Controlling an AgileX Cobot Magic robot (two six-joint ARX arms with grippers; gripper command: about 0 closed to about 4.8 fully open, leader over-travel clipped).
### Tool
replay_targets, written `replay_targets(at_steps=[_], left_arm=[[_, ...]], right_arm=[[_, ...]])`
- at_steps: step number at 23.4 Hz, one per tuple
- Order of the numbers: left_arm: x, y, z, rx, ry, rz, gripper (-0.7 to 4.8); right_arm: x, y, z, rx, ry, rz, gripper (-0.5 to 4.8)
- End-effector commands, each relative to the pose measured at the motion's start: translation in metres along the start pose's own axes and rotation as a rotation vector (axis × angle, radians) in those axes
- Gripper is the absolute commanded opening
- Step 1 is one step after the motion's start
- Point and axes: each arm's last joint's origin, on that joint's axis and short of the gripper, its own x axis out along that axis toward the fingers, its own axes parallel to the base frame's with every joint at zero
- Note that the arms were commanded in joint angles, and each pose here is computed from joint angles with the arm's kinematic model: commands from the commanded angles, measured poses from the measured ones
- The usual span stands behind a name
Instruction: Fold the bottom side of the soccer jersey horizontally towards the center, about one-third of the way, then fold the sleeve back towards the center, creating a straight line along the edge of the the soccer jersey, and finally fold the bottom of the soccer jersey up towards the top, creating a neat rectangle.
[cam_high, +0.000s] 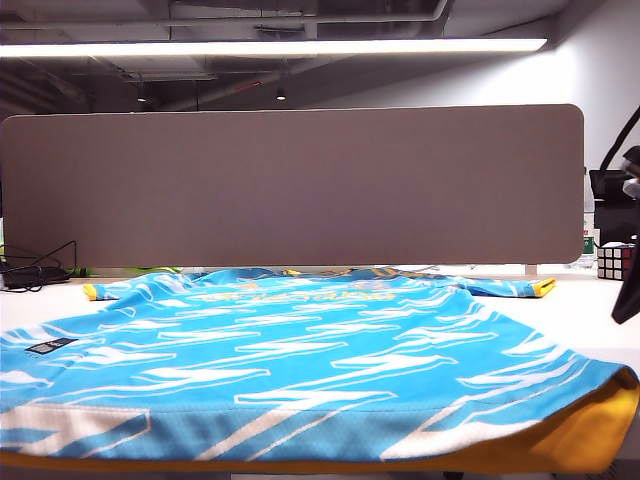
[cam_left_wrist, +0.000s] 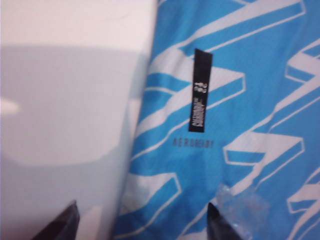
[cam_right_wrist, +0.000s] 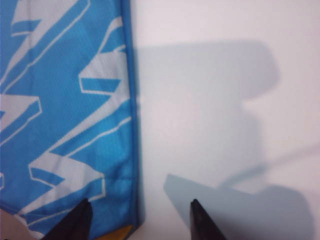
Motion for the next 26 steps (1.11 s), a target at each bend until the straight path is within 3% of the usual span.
replay_targets(at_steps=[1, 3, 12, 15, 26], left_arm=[[0.0, 0.0, 0.0, 0.025, 0.004, 0.019, 3.28], [0.002, 0.001, -0.001, 0.031, 0.02, 0.016, 3.51], [0.027, 0.013, -0.009, -0.013, 0.202, 0.015, 3.5], [0.04, 0.011, -0.012, 0.003, 0.261, 0.005, 3.5], [0.049, 0.006, -0.014, 0.034, 0.297, -0.006, 3.48]], right_arm=[[0.006, -0.001, 0.003, 0.011, 0.019, 0.064, 2.67], [0.01, -0.002, 0.003, 0.021, 0.039, 0.079, 2.74], [0.024, -0.007, 0.001, 0.057, 0.112, 0.132, 2.86], [0.031, -0.005, -0.001, 0.046, 0.141, 0.139, 2.86], [0.054, 0.007, -0.006, 0.02, 0.222, 0.151, 2.84]])
